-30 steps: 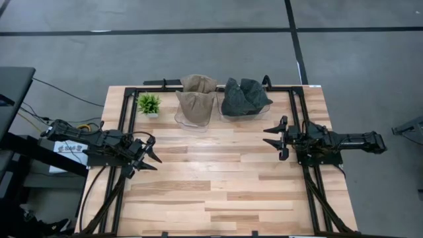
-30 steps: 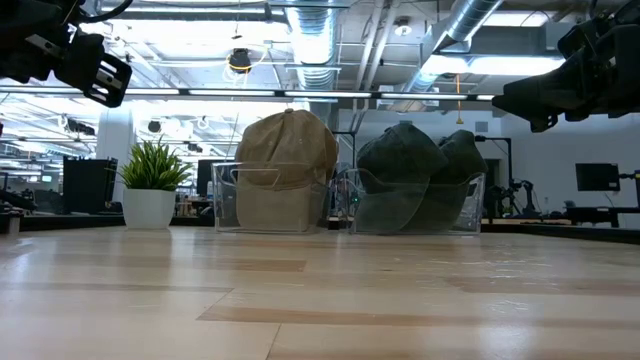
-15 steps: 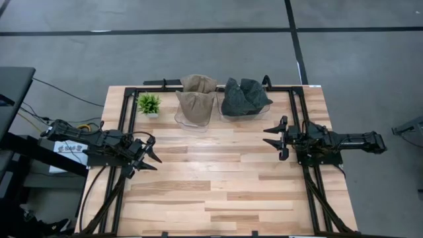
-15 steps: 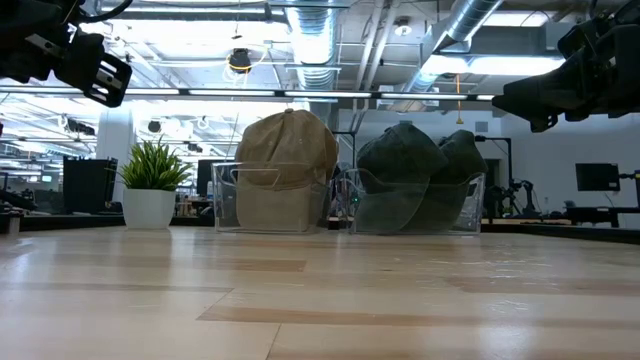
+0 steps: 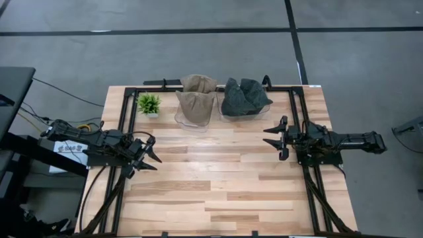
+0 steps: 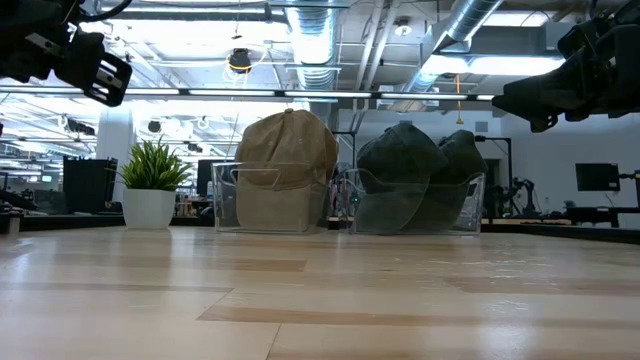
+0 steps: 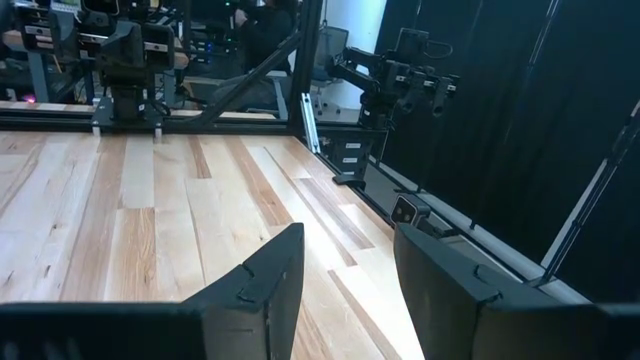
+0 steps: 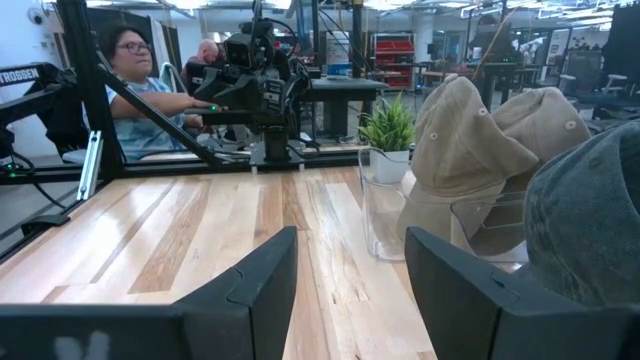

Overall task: Pick & Place hat
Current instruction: Return to Home Position

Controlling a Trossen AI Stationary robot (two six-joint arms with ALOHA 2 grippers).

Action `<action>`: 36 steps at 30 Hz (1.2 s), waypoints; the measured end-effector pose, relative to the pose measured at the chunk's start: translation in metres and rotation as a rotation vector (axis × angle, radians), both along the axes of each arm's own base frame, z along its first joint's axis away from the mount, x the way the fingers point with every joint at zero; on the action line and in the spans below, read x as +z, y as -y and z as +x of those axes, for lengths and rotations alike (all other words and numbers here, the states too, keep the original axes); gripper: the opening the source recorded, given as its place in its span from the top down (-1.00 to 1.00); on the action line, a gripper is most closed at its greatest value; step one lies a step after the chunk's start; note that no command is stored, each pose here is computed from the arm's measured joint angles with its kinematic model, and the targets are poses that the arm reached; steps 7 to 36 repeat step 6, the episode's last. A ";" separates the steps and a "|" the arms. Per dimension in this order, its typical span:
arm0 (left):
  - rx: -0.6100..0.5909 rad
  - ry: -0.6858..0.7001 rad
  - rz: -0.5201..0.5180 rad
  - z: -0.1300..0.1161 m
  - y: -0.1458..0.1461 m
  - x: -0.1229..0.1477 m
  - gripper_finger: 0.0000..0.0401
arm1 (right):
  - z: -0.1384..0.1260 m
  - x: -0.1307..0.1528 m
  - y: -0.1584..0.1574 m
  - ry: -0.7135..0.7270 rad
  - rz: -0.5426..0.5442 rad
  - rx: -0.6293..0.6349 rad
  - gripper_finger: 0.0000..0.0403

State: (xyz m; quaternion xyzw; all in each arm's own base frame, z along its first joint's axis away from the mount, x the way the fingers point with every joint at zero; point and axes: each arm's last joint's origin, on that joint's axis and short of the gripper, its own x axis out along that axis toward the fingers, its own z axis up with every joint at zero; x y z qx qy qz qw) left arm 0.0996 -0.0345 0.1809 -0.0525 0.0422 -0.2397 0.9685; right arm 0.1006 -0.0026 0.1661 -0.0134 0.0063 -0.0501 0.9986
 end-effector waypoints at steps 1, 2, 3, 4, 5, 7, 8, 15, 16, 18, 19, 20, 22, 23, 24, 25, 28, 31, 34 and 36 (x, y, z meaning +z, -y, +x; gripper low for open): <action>0.000 0.001 0.000 0.000 0.000 0.000 0.23 | 0.000 0.000 0.000 0.000 0.000 0.000 0.12; 0.000 0.002 0.000 0.000 0.000 0.000 0.23 | 0.000 0.000 0.000 0.000 0.000 0.000 0.12; 0.000 0.003 -0.001 0.000 0.000 0.000 0.23 | 0.000 0.000 0.000 0.000 0.000 0.000 0.12; 0.000 0.004 -0.001 0.000 0.000 0.000 0.23 | 0.000 0.000 0.000 0.000 0.000 0.000 0.11; 0.000 0.006 -0.002 0.000 0.000 0.001 0.23 | 0.000 0.000 0.000 0.000 0.000 0.000 0.11; 0.000 0.006 -0.002 0.000 0.000 0.001 0.23 | 0.000 0.000 0.000 0.000 0.000 0.000 0.11; 0.000 0.006 -0.002 0.000 0.000 0.001 0.23 | 0.000 0.000 0.000 0.000 0.000 0.000 0.11; 0.000 0.006 -0.002 0.000 0.000 0.001 0.23 | 0.000 0.000 0.000 0.000 0.000 0.000 0.11; 0.000 0.006 -0.002 0.000 0.000 0.001 0.23 | 0.000 0.000 0.000 0.000 0.000 0.000 0.11; 0.000 0.006 -0.002 0.000 0.000 0.001 0.23 | 0.000 0.000 0.000 0.000 0.000 0.000 0.11; 0.000 0.006 -0.002 0.000 0.000 0.001 0.23 | 0.000 0.000 0.000 0.000 0.000 0.000 0.11; 0.000 0.006 -0.002 0.000 0.000 0.001 0.23 | 0.000 0.000 0.000 0.000 0.000 0.000 0.11; 0.000 0.006 -0.002 0.000 0.000 0.001 0.23 | 0.000 0.000 0.000 0.000 0.000 0.000 0.11; 0.000 0.006 -0.002 0.000 0.000 0.001 0.23 | 0.000 0.000 0.000 0.000 0.000 0.000 0.11; 0.000 0.006 -0.002 0.000 0.000 0.001 0.23 | 0.000 0.000 0.000 0.000 0.000 0.000 0.11; 0.000 0.006 -0.002 0.000 0.000 0.001 0.23 | 0.000 0.000 0.000 0.000 0.000 0.000 0.11; 0.000 0.006 -0.002 0.000 0.000 0.001 0.23 | 0.000 0.000 0.000 0.000 0.000 0.000 0.11; 0.000 0.006 -0.002 0.000 0.000 0.001 0.23 | 0.000 0.000 0.000 0.000 0.000 0.000 0.11; 0.000 0.006 -0.002 0.000 0.000 0.001 0.23 | 0.000 0.000 0.000 0.000 0.000 0.000 0.11; 0.000 0.006 -0.002 0.000 0.000 0.001 0.23 | 0.000 0.000 0.000 0.000 0.000 0.000 0.11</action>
